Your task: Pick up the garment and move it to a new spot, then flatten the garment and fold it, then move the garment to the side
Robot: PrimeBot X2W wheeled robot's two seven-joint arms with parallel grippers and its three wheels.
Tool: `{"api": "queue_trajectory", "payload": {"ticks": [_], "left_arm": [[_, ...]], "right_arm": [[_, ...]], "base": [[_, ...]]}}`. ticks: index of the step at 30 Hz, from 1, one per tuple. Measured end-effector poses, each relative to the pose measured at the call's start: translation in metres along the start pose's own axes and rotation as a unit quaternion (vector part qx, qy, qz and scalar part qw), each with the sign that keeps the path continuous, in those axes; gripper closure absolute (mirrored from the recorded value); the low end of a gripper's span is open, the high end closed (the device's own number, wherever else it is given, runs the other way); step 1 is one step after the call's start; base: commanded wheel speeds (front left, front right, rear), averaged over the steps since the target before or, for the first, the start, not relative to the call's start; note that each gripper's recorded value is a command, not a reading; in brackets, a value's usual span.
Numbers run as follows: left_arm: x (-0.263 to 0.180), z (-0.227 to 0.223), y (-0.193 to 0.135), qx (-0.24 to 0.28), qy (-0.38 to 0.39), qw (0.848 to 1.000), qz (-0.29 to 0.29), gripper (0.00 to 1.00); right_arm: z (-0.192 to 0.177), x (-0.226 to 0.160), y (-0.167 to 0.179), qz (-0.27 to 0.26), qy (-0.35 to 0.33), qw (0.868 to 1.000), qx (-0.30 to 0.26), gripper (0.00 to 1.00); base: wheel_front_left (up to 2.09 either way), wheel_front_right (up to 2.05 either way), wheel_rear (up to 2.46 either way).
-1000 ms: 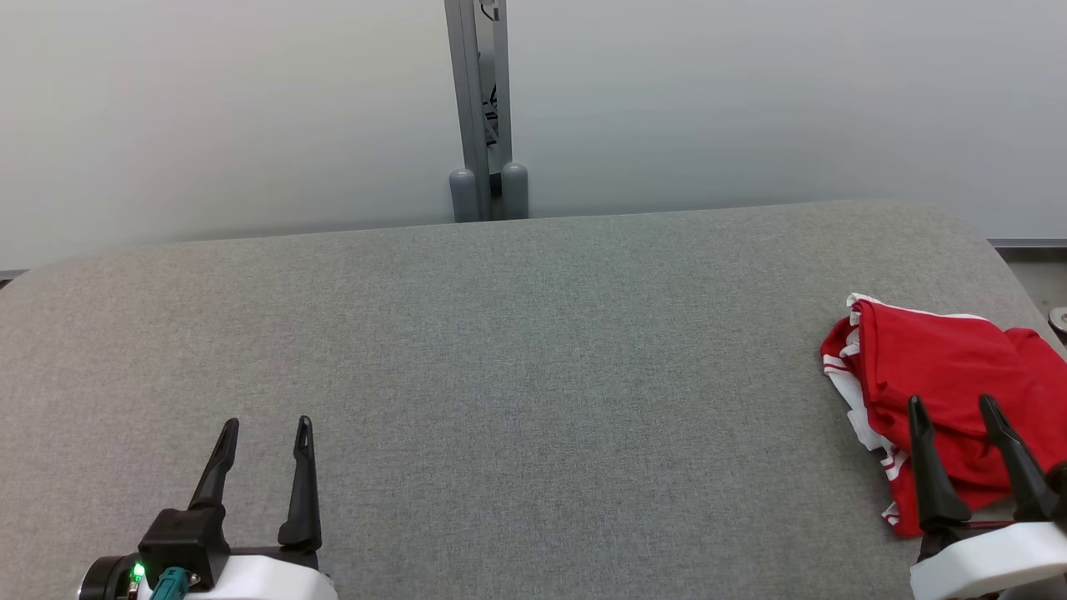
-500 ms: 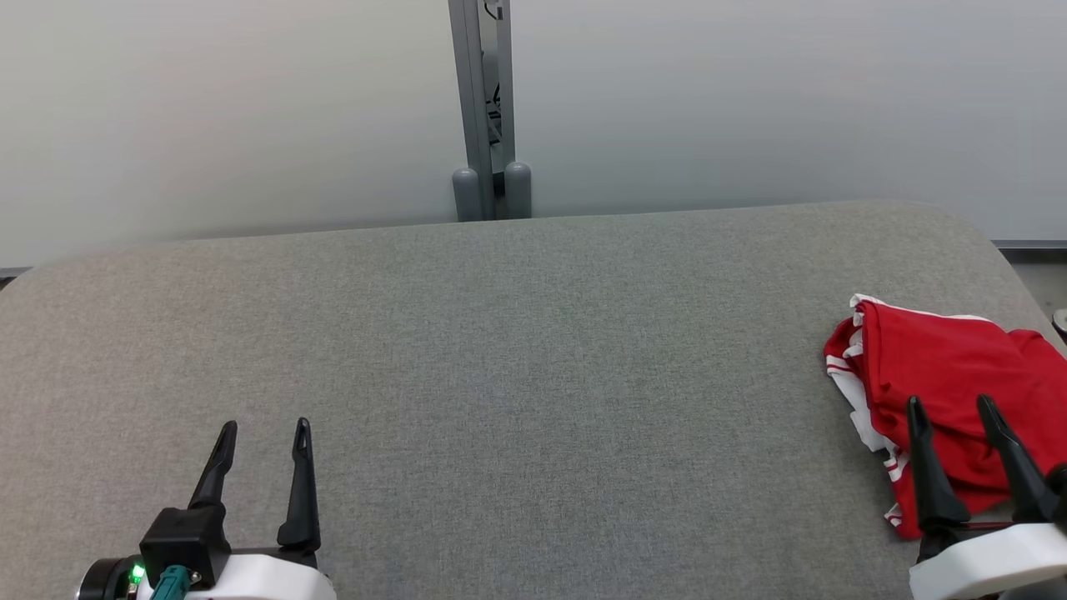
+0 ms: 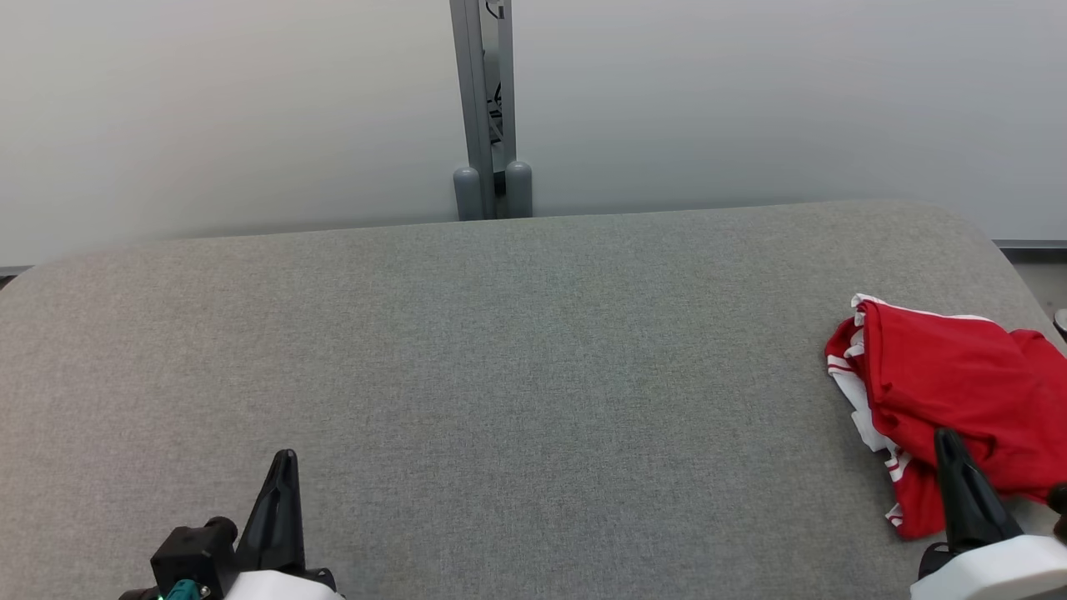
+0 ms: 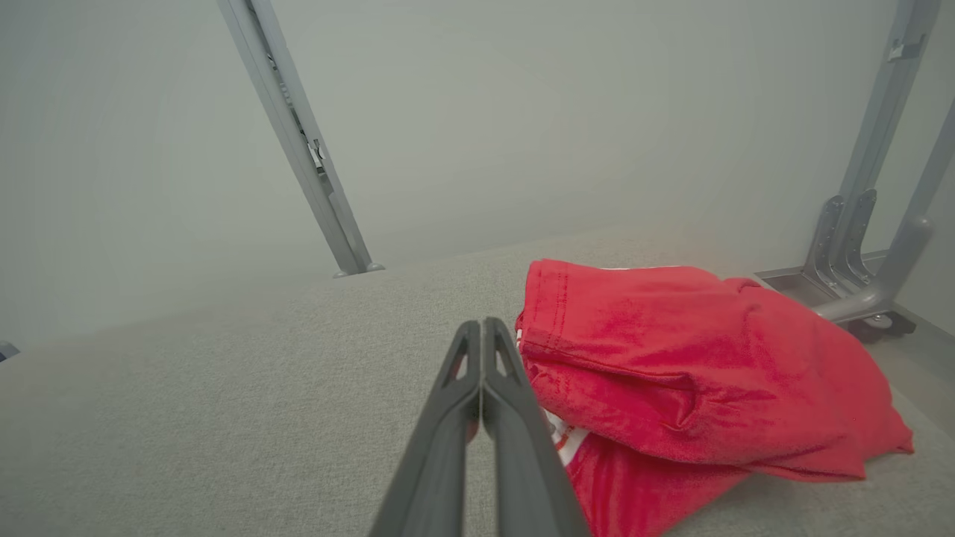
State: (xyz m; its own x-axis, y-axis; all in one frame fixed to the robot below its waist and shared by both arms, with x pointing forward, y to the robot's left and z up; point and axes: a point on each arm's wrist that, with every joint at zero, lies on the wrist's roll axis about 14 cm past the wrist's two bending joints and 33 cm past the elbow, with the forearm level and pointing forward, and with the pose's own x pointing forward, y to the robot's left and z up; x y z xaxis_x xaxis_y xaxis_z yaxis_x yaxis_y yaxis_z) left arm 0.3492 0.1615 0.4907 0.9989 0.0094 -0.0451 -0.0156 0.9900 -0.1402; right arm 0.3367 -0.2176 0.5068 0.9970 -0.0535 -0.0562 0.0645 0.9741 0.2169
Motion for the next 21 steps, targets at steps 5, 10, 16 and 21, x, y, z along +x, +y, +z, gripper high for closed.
{"api": "queue_trajectory", "payload": {"ticks": [5,10,16,21], "left_arm": [[0.0,-0.003,-0.004,-0.059,0.01,0.998,-0.003,1.0],[0.001,-0.005,-0.007,-0.105,0.015,0.994,-0.008,1.0],[0.002,-0.008,-0.011,-0.156,0.022,0.988,-0.01,1.0],[0.005,-0.006,-0.015,-0.197,0.021,0.98,-0.015,1.0]], "right_arm": [[-0.005,0.003,-0.011,-0.015,0.016,0.998,0.055,1.0],[-0.006,0.006,-0.017,-0.023,0.024,0.995,0.098,1.0],[-0.007,0.009,-0.023,-0.03,0.031,0.988,0.146,1.0],[-0.008,0.012,-0.028,-0.034,0.034,0.982,0.184,1.0]], "base": [[0.0,0.0,0.0],[0.0,0.0,0.0],[0.0,0.0,0.0],[0.0,0.0,0.0]]}}
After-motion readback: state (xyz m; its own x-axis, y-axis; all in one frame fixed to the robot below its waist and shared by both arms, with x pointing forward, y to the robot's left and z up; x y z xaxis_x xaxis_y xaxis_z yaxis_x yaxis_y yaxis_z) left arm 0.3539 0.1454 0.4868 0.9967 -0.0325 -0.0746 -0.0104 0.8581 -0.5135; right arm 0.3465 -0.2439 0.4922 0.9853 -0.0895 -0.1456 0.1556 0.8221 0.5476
